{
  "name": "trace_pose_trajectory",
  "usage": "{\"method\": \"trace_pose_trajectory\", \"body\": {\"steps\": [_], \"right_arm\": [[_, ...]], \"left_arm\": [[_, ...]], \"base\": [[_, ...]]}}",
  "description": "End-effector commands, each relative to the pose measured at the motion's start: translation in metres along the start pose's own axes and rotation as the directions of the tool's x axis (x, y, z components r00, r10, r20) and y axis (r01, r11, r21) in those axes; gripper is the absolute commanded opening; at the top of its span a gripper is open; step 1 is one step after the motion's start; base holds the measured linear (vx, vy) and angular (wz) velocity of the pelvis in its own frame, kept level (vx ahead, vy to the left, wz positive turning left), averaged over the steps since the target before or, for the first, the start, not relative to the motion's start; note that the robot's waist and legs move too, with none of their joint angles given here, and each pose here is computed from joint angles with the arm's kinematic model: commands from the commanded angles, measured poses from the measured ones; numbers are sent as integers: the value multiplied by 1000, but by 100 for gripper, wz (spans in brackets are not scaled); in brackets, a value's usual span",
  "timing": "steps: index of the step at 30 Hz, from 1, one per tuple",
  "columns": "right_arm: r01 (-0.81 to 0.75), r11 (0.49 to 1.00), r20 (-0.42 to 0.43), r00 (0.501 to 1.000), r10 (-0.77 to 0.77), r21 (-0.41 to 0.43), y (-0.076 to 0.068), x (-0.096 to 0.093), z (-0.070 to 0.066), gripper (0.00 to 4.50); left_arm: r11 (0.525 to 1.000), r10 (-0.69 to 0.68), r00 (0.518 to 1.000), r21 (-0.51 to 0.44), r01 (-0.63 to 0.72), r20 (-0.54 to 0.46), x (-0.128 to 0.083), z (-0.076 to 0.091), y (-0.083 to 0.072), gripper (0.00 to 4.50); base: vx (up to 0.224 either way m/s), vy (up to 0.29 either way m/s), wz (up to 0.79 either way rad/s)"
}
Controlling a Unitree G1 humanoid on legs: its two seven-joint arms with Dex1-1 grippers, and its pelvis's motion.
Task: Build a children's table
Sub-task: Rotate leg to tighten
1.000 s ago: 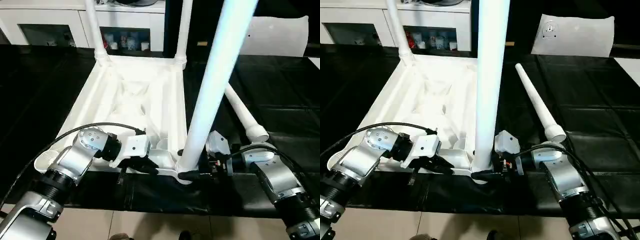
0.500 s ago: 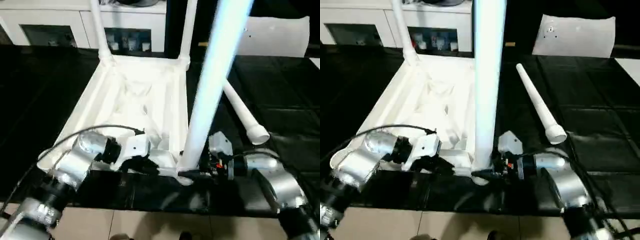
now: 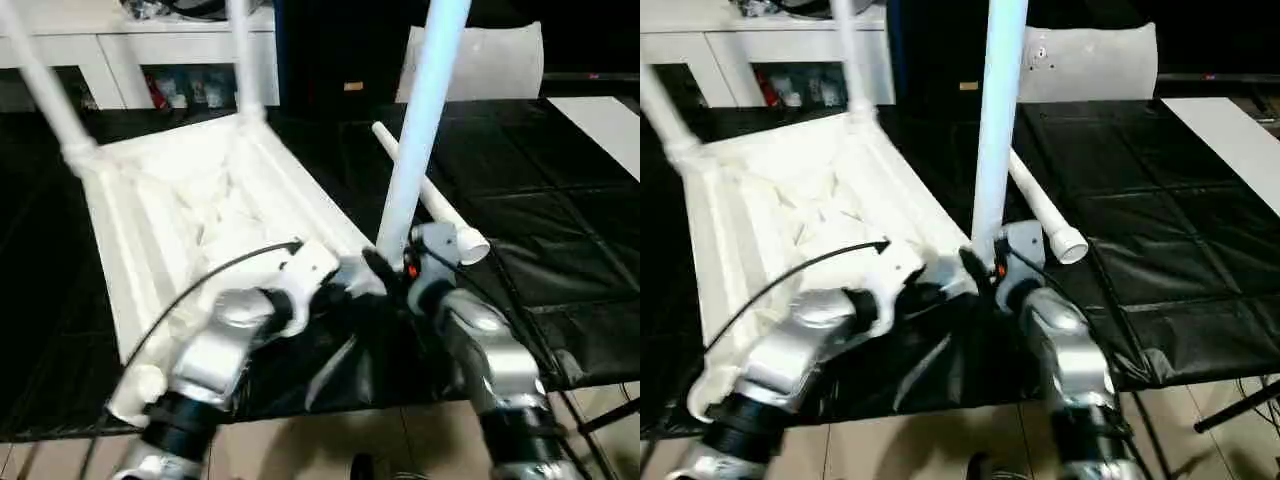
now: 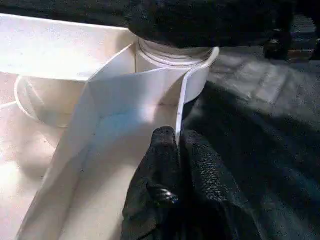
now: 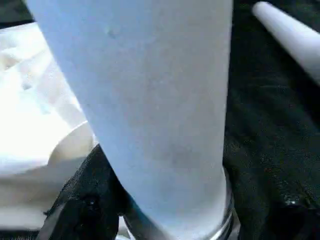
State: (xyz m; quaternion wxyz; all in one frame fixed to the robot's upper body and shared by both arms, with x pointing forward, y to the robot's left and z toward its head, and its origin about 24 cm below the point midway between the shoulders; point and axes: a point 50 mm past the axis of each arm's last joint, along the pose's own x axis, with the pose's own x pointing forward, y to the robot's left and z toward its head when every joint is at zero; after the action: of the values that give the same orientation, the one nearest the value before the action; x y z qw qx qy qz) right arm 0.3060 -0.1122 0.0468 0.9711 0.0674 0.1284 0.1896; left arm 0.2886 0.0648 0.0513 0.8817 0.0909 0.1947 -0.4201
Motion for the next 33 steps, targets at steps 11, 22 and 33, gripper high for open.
{"method": "trace_pose_trajectory", "body": {"steps": [11, 22, 33], "right_arm": [[-95, 991, -33, 995, 99, 93, 34, 2, -15, 393], [-26, 996, 95, 995, 18, 87, -2, -32, -1, 450], [-60, 998, -79, 995, 60, -4, -7, -64, -24, 450]], "left_arm": [[982, -93, 993, 172, 78, 77, -1, 21, -1, 0], [991, -47, 993, 134, 32, 111, -2, 14, 9, 43], [984, 177, 954, -34, -174, 241, -39, 24, 49, 93]], "base": [[0, 0, 0], [0, 0, 0], [0, 0, 0]]}}
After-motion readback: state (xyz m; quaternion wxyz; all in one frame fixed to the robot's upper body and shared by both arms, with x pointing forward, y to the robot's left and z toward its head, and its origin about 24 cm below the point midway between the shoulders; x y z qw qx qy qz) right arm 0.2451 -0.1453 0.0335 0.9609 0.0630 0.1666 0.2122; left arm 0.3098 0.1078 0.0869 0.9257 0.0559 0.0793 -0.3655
